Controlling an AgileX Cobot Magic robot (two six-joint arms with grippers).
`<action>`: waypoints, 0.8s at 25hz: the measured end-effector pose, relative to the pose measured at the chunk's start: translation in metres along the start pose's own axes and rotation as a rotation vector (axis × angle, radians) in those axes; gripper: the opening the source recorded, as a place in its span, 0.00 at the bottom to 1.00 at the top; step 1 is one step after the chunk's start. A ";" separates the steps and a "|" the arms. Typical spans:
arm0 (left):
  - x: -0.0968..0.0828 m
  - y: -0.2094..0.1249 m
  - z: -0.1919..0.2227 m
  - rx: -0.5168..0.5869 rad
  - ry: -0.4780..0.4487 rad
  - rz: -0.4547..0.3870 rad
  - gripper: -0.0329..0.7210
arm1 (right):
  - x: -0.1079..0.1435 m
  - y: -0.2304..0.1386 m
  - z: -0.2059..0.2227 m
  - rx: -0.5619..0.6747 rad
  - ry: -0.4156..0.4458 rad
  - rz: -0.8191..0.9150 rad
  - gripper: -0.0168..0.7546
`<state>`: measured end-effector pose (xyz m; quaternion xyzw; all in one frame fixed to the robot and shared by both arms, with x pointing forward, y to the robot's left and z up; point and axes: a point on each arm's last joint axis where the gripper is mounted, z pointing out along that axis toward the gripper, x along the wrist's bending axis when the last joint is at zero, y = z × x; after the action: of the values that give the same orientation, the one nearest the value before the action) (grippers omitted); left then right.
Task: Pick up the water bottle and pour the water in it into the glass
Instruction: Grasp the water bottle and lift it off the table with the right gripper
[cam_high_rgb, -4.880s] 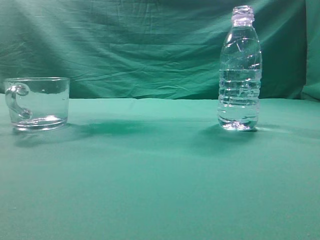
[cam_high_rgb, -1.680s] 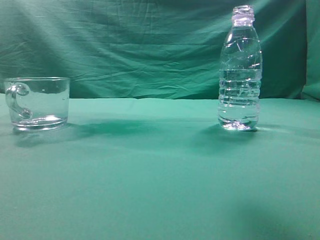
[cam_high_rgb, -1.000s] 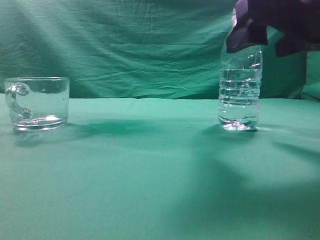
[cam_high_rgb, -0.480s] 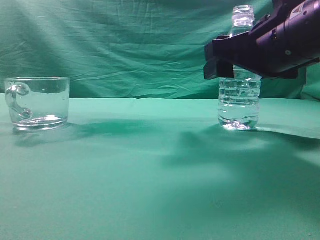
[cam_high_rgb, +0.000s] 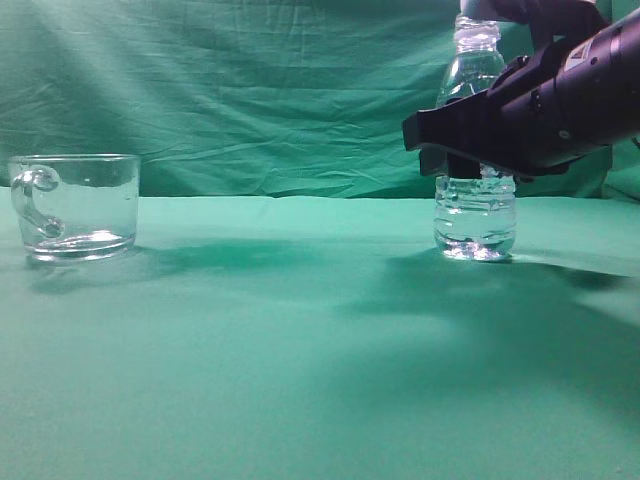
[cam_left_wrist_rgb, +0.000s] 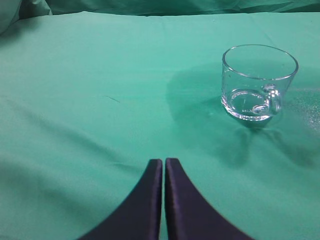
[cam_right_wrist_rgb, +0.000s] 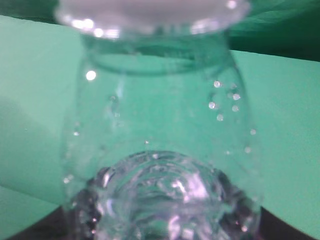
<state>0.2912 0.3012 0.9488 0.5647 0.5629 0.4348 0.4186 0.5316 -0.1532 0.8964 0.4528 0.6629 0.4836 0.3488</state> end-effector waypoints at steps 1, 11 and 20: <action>0.000 0.000 0.000 0.000 0.000 0.000 0.04 | 0.000 0.000 0.000 0.000 0.000 0.000 0.50; 0.000 0.000 0.000 0.000 0.000 0.000 0.04 | 0.000 0.000 0.000 0.003 0.004 -0.020 0.44; 0.000 0.000 0.000 0.000 0.000 0.000 0.04 | 0.008 0.019 -0.009 0.087 0.104 -0.089 0.39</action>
<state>0.2912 0.3012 0.9488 0.5647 0.5629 0.4348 0.4186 0.5254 -0.1460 0.9172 0.4119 0.7201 0.4611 0.3150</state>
